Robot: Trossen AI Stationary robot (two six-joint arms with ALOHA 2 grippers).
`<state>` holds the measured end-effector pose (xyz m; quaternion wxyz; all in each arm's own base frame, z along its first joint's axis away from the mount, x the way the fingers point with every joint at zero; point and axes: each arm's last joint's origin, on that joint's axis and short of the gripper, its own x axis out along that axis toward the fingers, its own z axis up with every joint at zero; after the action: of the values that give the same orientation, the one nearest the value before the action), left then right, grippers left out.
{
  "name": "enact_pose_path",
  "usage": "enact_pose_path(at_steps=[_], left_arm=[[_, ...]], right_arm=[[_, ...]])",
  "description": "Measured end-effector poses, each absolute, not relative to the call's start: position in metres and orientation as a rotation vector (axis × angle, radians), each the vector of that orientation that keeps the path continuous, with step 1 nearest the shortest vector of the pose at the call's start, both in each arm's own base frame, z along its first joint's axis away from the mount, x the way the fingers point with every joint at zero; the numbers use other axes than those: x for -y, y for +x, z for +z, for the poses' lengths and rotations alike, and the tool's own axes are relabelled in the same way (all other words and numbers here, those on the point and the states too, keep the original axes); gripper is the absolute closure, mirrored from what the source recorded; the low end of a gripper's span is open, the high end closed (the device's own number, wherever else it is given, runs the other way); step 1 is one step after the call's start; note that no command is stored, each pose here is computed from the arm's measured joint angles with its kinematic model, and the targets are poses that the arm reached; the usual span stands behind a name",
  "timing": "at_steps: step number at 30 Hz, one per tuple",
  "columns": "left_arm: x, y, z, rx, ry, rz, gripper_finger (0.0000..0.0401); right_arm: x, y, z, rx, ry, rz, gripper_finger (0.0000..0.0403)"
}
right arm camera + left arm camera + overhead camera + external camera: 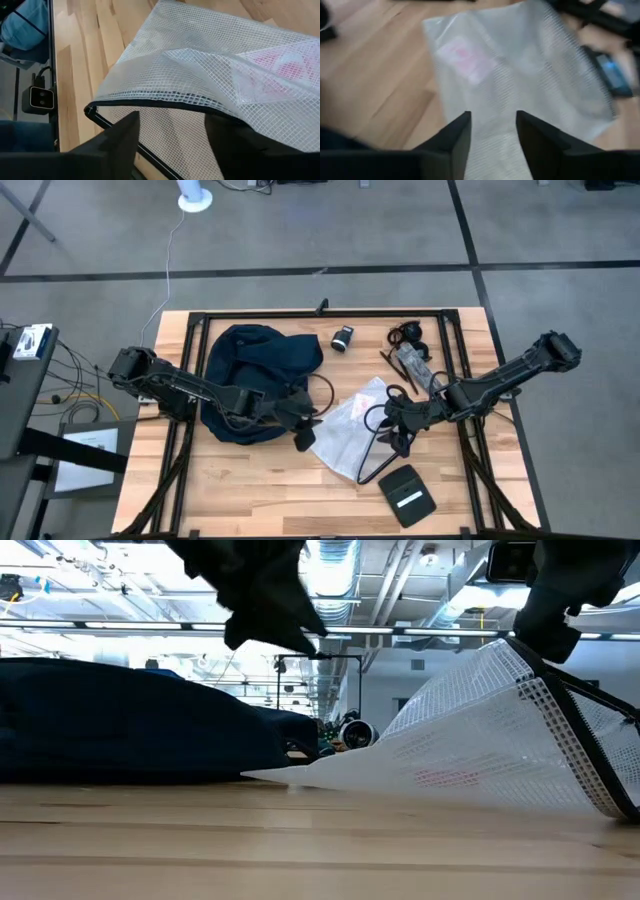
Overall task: Unpack backpack
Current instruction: Remove the red game card from the white zip lock bag
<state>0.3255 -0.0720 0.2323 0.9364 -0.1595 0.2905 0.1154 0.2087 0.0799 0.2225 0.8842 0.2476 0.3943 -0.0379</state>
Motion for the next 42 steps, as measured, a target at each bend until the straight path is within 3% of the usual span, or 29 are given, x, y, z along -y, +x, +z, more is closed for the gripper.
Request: enact_pose_path(at_steps=[7,13,17,28,39,42], left_arm=[[0.082,0.329,0.24,-0.532,-0.273,0.115,0.018],[0.081,0.324,0.233,-0.619,-0.21,0.107,0.0165],[0.077,0.322,0.23,-0.645,-0.188,0.173,0.0181],[0.072,0.324,0.226,-0.664,-0.215,0.18,0.0254],[0.084,0.321,0.224,-0.708,-0.191,0.042,0.0303],[0.084,0.319,0.222,-0.732,-0.171,0.056,0.0329]], right_arm=[[-0.08,0.209,0.223,-0.816,0.546,-0.08,0.0148],[-0.088,0.206,0.223,-0.832,0.554,-0.055,0.0149],[-0.094,0.202,0.223,-0.851,0.586,-0.051,0.0168],[-0.091,0.193,0.233,-0.789,0.579,-0.086,0.0278],[-0.093,0.187,0.212,-1.023,0.488,-0.096,0.0392],[-0.097,0.188,0.211,-1.031,0.532,-0.07,0.0398]])
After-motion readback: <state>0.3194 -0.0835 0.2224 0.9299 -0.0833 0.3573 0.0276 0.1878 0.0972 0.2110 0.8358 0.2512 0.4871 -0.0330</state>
